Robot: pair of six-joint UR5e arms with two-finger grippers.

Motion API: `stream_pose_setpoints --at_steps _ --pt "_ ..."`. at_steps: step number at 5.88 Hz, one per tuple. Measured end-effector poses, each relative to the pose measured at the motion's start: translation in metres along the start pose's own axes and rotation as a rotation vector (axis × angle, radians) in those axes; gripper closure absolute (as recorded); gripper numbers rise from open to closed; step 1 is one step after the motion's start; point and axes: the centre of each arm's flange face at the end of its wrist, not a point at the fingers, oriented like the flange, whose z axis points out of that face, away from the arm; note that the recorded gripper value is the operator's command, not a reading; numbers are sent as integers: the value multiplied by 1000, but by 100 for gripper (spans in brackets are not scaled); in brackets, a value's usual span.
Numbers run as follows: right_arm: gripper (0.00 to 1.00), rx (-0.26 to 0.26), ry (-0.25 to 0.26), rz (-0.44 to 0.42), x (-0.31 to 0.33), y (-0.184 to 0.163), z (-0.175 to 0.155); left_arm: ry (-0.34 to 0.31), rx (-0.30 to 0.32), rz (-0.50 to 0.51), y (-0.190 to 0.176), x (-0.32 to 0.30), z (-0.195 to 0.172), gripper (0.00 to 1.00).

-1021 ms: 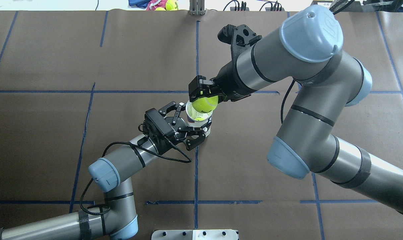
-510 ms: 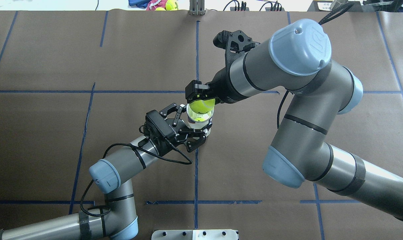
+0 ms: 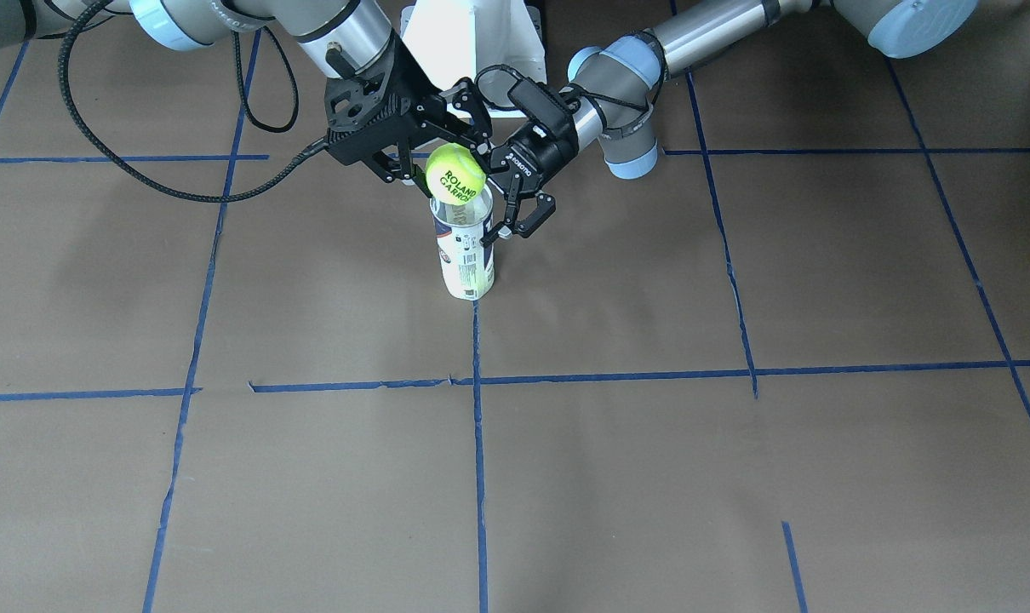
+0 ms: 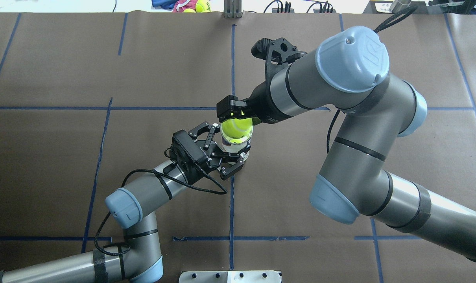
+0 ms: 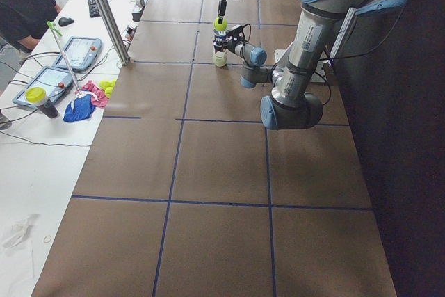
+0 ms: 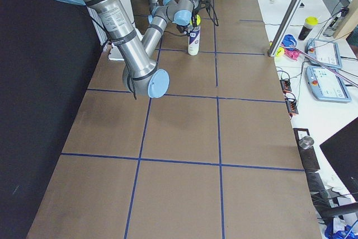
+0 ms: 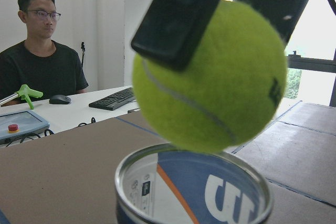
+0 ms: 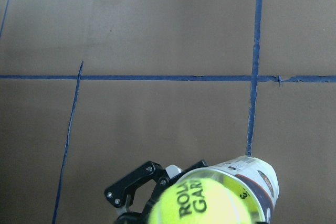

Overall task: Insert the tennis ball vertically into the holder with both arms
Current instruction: 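Lower the ball into the can and open the right gripper, then raise the right gripper away while the left gripper sets the can down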

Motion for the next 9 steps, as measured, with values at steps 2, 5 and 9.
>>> stream_pose_setpoints --at_steps 2,5,9 --pt "1 2 1 2 2 -1 -2 0 0 0 0 0 0 5" --pt "1 -8 -6 49 38 -49 -48 3 8 -4 -4 0 -1 0" --pt "1 33 19 121 99 -100 -106 37 109 -54 -58 6 -22 0"
